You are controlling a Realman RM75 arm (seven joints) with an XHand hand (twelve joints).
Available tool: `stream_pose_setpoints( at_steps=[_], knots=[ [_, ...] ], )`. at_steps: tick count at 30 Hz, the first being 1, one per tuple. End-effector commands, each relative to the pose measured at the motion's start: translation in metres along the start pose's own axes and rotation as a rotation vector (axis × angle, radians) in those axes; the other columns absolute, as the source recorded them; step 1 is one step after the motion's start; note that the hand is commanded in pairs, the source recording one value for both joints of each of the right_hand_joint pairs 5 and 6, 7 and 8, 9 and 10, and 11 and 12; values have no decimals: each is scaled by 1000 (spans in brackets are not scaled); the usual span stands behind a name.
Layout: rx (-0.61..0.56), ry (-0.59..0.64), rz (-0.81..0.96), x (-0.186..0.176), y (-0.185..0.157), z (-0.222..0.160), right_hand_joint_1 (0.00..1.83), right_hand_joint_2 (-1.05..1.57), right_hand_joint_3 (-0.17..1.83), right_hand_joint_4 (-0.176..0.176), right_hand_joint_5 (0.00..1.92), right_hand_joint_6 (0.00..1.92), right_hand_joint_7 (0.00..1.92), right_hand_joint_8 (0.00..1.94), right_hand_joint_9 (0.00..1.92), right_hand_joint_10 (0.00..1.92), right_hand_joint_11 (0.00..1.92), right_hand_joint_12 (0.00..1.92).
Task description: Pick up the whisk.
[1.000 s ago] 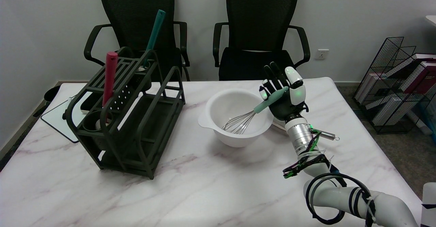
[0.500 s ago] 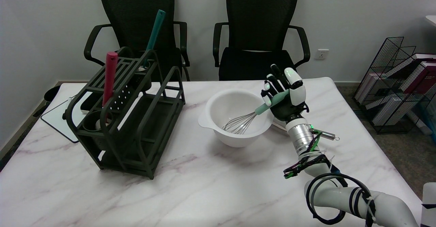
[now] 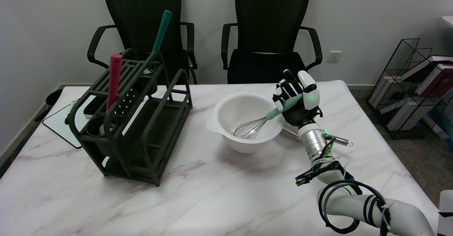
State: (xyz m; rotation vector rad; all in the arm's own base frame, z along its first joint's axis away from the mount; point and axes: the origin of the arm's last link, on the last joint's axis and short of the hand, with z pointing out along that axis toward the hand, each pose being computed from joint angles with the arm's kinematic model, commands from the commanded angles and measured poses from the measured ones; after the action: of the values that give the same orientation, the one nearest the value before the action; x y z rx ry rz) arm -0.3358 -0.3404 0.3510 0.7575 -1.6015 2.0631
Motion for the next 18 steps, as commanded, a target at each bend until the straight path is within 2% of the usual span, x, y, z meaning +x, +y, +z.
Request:
stream_pose_setpoints(
  at_steps=[1,4,7,8,10,12,13,14,15,18],
  knots=[
    [12,8,-2,3,-3,-1,790,649,777,0,884,884,1122,1122,1351,1351,1810,1810],
    [16,11,-3,4,-4,-1,802,650,780,0,912,912,1134,1134,1352,1352,1812,1812],
    [18,12,-3,4,-4,-1,801,652,778,0,944,944,1302,1302,1426,1426,1813,1813],
    [18,13,-3,4,-4,-1,806,654,777,0,989,989,1398,1398,1483,1483,1816,1816],
    [18,12,-3,4,-4,-1,808,657,778,0,1194,1194,1595,1595,1591,1591,1833,1833],
    [16,11,-4,4,-4,-1,808,658,779,0,1306,1306,1654,1654,1645,1645,1845,1845],
    [63,-113,59,-18,-16,9,807,658,779,0,1405,1405,1707,1707,1681,1681,1863,1863],
    [51,-82,43,-12,-13,7,807,659,779,0,1442,1442,1727,1727,1698,1698,1871,1871],
    [13,10,-5,4,-4,-1,807,659,779,0,1461,1461,1745,1745,1719,1719,1887,1887],
    [13,11,-6,4,-3,-2,807,659,778,0,1477,1477,1762,1762,1752,1752,1904,1904]
  ],
)
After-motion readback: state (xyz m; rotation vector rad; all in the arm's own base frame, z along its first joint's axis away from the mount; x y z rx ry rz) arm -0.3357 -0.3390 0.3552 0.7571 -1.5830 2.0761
